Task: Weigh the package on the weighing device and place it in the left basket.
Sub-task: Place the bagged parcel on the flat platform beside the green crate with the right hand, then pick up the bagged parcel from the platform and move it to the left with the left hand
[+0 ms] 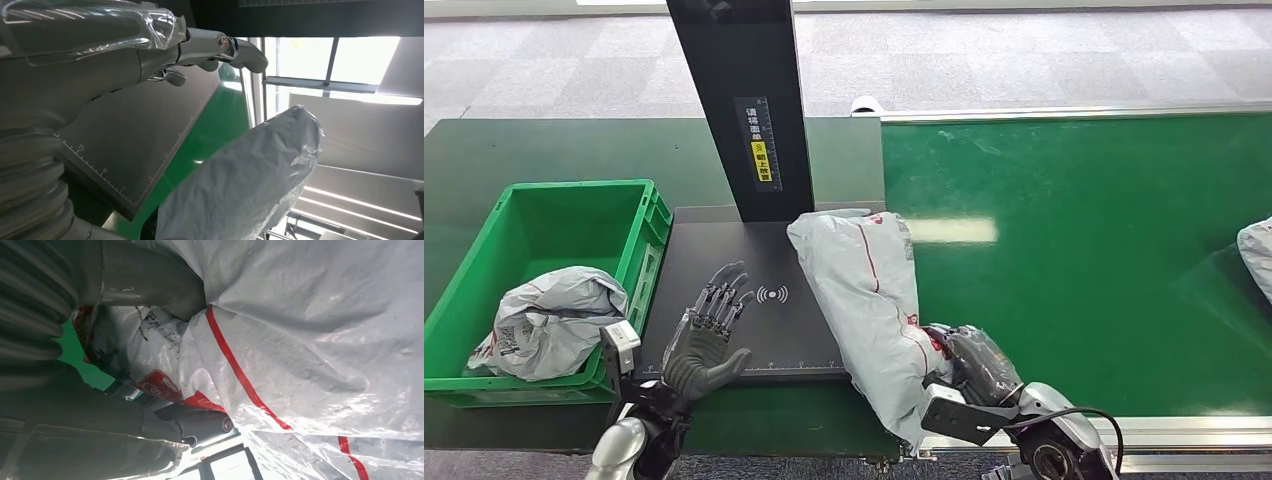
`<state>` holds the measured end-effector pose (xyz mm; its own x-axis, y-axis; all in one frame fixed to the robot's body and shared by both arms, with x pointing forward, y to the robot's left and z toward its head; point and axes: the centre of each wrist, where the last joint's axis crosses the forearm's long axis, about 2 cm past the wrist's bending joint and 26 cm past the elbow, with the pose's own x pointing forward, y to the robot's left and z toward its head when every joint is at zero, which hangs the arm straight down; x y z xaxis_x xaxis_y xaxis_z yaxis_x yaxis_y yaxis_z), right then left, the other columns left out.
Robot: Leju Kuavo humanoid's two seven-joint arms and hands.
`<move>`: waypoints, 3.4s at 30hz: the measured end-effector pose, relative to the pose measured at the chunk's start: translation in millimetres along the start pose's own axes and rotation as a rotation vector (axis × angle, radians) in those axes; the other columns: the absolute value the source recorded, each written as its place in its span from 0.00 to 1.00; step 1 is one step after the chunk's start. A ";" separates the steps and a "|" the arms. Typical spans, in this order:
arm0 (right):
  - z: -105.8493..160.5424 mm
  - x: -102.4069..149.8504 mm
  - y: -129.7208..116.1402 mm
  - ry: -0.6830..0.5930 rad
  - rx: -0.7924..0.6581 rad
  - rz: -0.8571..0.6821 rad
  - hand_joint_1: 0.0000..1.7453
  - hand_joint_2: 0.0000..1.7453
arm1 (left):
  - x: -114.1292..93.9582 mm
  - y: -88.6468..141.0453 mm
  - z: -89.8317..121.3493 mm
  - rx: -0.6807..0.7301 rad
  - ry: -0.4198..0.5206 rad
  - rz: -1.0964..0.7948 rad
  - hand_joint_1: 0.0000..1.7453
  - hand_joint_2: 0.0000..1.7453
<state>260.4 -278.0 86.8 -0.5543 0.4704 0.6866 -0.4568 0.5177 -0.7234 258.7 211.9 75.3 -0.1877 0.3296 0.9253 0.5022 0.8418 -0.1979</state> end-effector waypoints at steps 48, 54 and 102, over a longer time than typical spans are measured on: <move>5.6 2.8 -4.8 0.079 -0.222 0.145 0.00 1.00 | 31.3 -4.2 -6.3 0.176 -0.297 -0.023 0.00 1.00; 7.2 5.0 -7.0 0.078 -0.262 0.142 0.00 1.00 | 31.3 -14.6 -15.0 0.086 -0.282 -0.047 0.00 1.00; -21.4 -0.1 -23.2 0.100 -0.455 -0.054 0.00 1.00 | -25.0 -34.5 -122.6 -0.293 0.378 -0.759 1.00 1.00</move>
<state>285.9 -274.8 105.1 -0.4579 0.4894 0.7422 -0.1195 0.7934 -0.5969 349.6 122.2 98.6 -0.2927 -0.4777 0.8284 0.5607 0.6160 0.5533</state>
